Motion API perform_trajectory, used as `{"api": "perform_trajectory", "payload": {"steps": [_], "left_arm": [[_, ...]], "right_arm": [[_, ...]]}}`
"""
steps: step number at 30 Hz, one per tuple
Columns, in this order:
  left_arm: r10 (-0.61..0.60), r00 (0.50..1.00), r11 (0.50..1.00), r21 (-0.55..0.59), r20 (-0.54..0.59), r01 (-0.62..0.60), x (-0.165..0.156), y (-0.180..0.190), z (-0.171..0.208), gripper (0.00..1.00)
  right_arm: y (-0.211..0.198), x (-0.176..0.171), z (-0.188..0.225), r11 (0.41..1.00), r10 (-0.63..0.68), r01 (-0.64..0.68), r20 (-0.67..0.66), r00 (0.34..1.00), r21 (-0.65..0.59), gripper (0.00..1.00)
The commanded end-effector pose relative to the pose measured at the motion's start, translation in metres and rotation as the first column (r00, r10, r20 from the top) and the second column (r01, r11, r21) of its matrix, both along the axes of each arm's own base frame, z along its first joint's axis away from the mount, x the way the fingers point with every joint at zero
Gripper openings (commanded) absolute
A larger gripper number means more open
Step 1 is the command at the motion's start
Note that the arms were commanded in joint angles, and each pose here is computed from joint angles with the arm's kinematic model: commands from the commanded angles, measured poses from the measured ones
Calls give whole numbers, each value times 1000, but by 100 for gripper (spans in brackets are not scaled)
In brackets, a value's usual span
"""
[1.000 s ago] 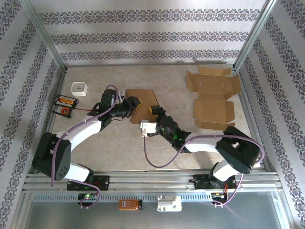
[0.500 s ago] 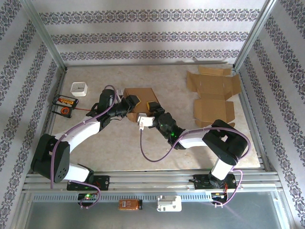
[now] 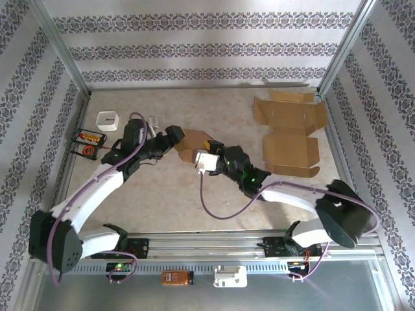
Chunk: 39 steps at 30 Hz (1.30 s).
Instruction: Fold the paper box
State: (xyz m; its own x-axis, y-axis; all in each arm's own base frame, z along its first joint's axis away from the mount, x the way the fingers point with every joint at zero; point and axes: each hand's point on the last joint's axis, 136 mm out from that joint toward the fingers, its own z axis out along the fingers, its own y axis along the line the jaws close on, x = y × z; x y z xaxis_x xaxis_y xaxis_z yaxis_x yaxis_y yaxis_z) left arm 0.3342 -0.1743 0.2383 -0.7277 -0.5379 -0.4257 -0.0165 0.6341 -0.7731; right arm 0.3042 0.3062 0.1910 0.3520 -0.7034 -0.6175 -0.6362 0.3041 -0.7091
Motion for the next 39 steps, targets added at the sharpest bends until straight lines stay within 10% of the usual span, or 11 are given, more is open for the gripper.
{"api": "perform_trajectory", "payload": {"steps": [1,12,19,39], "left_arm": [[23,981,934,346,195,-91,-12,54,35,90],[-406,779,758,653,478,-6,-97,63,76,99],[-686,618,610,766,383,202,-150,44,50,99],[-711,650,571,760,269,310,-140,37,14,99]], "right_arm": [[-18,-49,-38,979,60,-133,-406,912,-155,48],[-34,-56,-7,818,-71,-321,-637,768,-478,51],[-20,-58,-33,736,-150,-463,-786,600,-494,51],[-1,-35,-12,857,-44,-337,-707,706,-390,81]]}}
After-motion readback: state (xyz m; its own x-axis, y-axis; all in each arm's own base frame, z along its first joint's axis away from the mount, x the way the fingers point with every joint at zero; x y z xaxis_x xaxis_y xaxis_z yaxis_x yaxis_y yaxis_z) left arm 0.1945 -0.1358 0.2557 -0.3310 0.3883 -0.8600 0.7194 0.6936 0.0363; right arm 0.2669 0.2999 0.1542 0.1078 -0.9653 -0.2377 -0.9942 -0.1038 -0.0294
